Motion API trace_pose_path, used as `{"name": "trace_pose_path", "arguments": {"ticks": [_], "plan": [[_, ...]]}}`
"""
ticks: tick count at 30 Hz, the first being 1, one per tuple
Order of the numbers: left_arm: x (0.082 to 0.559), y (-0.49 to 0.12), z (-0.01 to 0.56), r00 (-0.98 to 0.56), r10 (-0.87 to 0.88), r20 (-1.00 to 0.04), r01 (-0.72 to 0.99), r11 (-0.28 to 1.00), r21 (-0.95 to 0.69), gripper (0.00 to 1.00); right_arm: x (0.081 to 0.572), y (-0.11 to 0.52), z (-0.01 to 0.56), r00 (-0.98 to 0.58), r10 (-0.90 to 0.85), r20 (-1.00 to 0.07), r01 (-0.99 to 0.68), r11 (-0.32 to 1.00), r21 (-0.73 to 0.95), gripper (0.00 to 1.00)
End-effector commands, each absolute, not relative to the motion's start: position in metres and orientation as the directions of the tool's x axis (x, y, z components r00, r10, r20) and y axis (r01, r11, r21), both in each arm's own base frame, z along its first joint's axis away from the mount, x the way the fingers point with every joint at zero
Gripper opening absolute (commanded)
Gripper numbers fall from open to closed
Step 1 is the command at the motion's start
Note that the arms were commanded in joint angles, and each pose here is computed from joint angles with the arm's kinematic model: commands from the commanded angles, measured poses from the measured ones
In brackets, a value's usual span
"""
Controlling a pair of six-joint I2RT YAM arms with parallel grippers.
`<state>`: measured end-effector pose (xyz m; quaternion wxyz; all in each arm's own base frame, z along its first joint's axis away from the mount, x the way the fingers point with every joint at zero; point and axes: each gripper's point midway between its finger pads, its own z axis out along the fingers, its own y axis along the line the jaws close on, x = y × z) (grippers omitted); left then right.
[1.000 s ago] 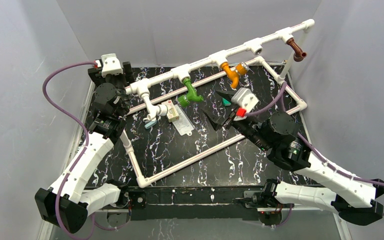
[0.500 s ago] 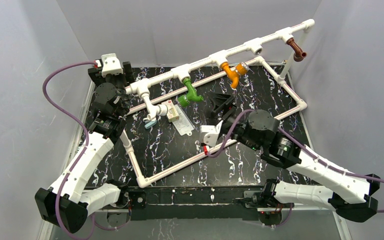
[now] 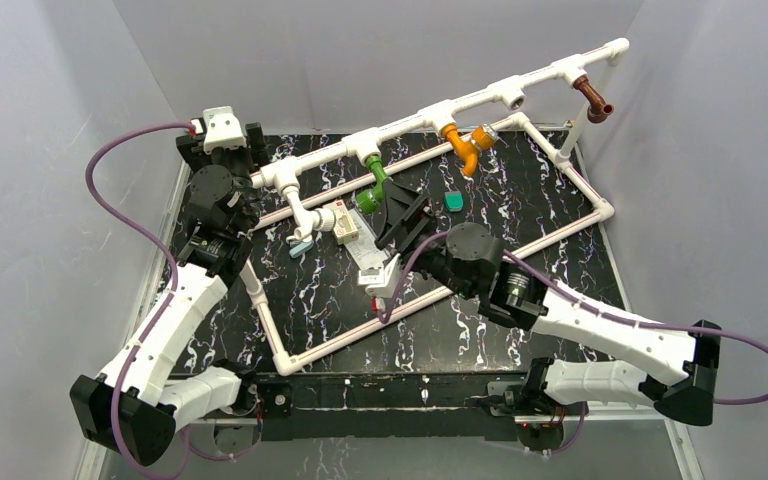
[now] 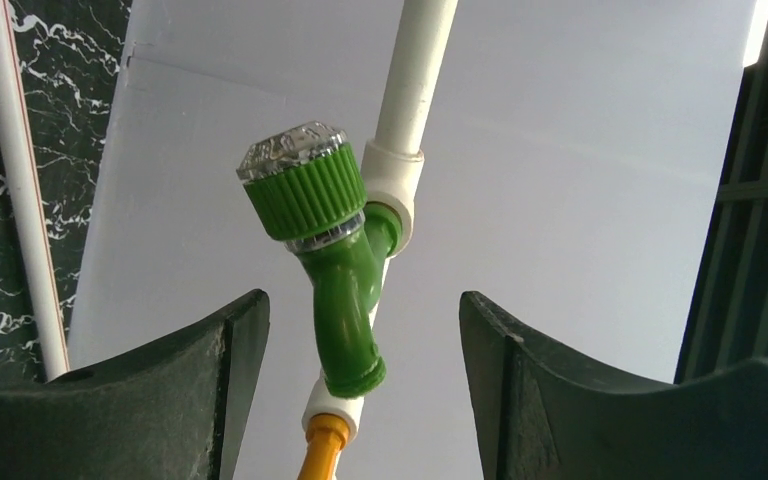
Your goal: Install the water faucets
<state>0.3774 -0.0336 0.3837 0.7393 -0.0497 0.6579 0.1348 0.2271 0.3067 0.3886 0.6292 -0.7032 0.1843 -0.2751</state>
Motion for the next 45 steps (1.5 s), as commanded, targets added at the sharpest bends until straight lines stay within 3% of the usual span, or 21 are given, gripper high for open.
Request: {"name": "trace_pose_path", "arguments": {"ticks": [1, 9, 15, 22, 27, 31, 35, 39, 45], "plan": [[0.357, -0.051, 0.18, -0.492, 0.387, -0.78, 0.028, 0.902, 0.43, 0.74, 0.232, 0.309, 0.427, 0.737, -0.64, 0.217, 0.202, -0.098, -0.975, 0.77], [0.357, -0.052, 0.182, -0.487, 0.383, -0.785, 0.028, 0.905, 0.424, 0.74, 0.242, 0.317, 0.419, 0.708, -0.671, 0.219, 0.204, -0.103, -0.974, 0.78], [0.357, -0.052, 0.183, -0.484, 0.38, -0.788, 0.027, 0.907, 0.42, 0.74, 0.246, 0.32, 0.417, 0.696, -0.688, 0.206, 0.2, -0.09, -0.976, 0.69], [0.357, -0.052, 0.184, -0.48, 0.378, -0.792, 0.026, 0.908, 0.418, 0.74, 0.25, 0.321, 0.412, 0.686, -0.706, 0.174, 0.186, -0.06, -0.981, 0.49], [0.357, -0.052, 0.184, -0.48, 0.378, -0.791, 0.026, 0.908, 0.418, 0.74, 0.25, 0.319, 0.408, 0.686, -0.716, 0.131, 0.173, -0.015, -0.985, 0.27], [0.357, -0.052, 0.184, -0.481, 0.379, -0.791, 0.027, 0.908, 0.418, 0.74, 0.25, 0.317, 0.404, 0.693, -0.717, 0.074, 0.151, 0.044, -0.988, 0.02], [0.357, -0.052, 0.184, -0.481, 0.378, -0.791, 0.025, 0.908, 0.418, 0.74, 0.249, 0.317, 0.404, 0.706, -0.704, -0.077, 0.073, 0.18, -0.981, 0.01], [0.357, -0.052, 0.185, -0.481, 0.378, -0.791, 0.024, 0.908, 0.419, 0.74, 0.244, 0.32, 0.402, 0.717, -0.615, -0.329, -0.086, 0.391, -0.917, 0.01], [0.357, -0.052, 0.185, -0.48, 0.378, -0.792, 0.026, 0.908, 0.418, 0.74, 0.234, 0.326, 0.404, 0.664, -0.339, -0.666, -0.333, 0.664, -0.669, 0.01]]}}
